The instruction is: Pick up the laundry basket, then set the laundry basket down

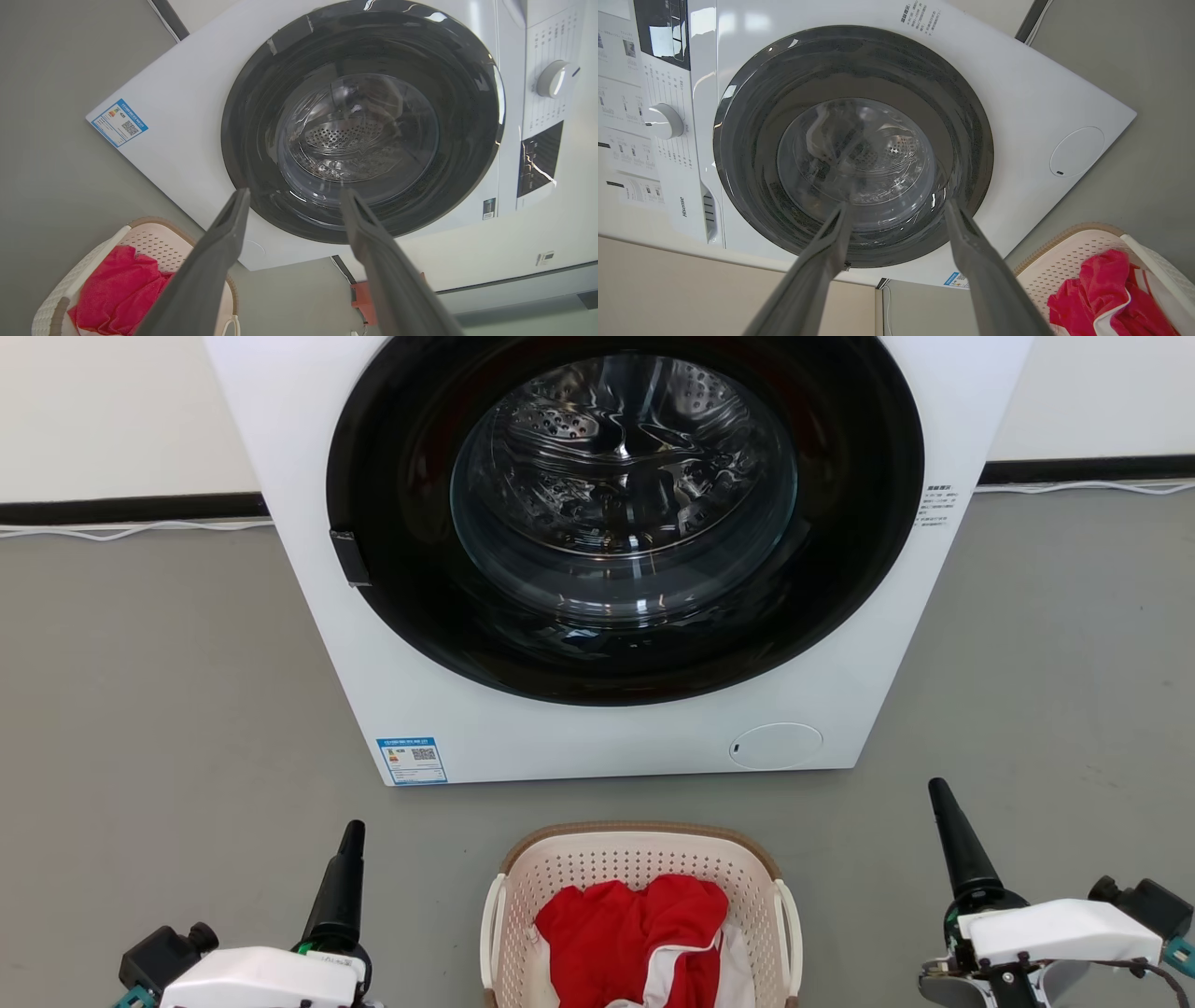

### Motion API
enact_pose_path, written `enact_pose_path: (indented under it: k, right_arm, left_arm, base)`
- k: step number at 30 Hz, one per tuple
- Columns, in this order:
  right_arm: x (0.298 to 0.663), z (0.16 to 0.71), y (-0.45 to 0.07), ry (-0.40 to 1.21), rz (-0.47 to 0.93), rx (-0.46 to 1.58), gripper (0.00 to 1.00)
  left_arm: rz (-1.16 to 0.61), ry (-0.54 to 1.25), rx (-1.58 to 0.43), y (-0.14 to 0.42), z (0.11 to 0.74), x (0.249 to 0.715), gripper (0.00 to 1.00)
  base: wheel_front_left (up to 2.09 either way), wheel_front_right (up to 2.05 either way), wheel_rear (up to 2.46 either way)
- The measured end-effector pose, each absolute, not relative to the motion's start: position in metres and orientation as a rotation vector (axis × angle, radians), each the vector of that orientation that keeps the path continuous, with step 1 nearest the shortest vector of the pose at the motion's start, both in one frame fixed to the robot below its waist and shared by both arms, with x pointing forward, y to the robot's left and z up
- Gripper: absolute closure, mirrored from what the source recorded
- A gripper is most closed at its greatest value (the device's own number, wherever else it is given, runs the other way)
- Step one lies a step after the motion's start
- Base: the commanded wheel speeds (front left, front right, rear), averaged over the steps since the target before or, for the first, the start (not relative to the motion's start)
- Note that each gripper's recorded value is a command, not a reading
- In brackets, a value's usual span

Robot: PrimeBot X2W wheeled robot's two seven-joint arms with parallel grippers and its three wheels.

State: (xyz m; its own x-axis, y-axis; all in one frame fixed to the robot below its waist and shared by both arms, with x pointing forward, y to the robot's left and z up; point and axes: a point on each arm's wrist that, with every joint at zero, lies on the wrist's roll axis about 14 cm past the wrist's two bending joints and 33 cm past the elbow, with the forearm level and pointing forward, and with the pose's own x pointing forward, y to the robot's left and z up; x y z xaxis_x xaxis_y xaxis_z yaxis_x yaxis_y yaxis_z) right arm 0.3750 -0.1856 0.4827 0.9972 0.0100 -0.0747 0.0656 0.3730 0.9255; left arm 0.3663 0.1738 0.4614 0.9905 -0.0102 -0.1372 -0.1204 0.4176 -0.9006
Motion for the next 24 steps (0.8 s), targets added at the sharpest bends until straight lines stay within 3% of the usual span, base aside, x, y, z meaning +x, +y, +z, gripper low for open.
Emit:
enact_pose_path:
  k: [24]
  right_arm:
    - [0.380, 0.491, -0.180, 0.045, 0.016, 0.842, 0.00]
  left_arm:
    - [0.011, 0.108, -0.779, 0.163, 0.470, 0.374, 0.00]
  base:
    - [0.00, 0.00, 0.00]
